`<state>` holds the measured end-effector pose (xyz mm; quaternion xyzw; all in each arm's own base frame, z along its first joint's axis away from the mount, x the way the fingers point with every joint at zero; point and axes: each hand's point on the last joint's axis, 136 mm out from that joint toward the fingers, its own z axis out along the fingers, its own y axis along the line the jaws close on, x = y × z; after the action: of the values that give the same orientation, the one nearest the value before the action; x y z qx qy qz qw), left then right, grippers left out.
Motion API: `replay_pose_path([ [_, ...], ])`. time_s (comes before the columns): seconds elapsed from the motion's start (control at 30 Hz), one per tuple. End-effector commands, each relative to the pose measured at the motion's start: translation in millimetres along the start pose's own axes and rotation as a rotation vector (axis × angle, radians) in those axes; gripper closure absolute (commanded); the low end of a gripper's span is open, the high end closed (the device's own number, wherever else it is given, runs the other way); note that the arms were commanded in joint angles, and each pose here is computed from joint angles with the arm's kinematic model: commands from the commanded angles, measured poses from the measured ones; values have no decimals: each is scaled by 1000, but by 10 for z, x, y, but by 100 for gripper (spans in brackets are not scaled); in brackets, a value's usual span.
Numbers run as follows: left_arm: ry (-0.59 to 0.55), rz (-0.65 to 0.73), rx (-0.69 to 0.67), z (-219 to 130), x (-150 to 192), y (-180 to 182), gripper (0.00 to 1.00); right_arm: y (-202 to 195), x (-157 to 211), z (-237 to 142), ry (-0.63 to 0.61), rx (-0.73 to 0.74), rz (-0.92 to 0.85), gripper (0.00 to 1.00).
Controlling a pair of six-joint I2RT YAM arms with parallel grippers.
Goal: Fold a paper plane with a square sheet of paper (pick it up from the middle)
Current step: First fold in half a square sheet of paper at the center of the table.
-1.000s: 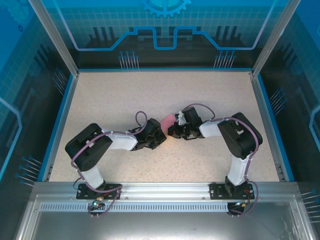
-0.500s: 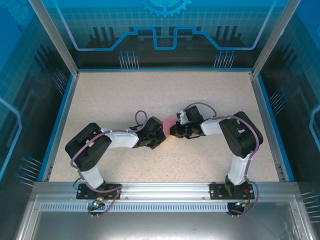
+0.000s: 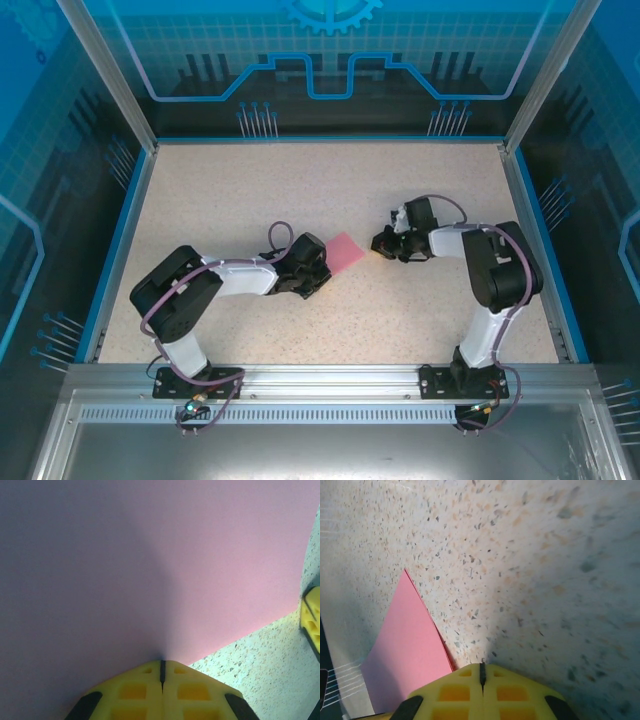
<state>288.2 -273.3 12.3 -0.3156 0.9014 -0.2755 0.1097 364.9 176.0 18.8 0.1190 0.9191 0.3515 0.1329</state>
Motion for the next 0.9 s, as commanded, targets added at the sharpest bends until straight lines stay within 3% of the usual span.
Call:
replay_pose_path([
  [0.0,35,4,-282,45,91,772,100,328,-87,-202,-59,-5,-85,100],
  [0.17,34,19,-279,47,81,754,100,733,373,21,51,-56,-188,100],
  [0.47,32,20,-284,35,74,790,100,795,804,503,201,-48,-213,100],
  [0.63,33,22,-296,27,77,839,100,457,647,513,192,-9,-129,100],
  [0.87,40,45,-301,47,45,898,100,-165,122,109,36,104,-15,100],
])
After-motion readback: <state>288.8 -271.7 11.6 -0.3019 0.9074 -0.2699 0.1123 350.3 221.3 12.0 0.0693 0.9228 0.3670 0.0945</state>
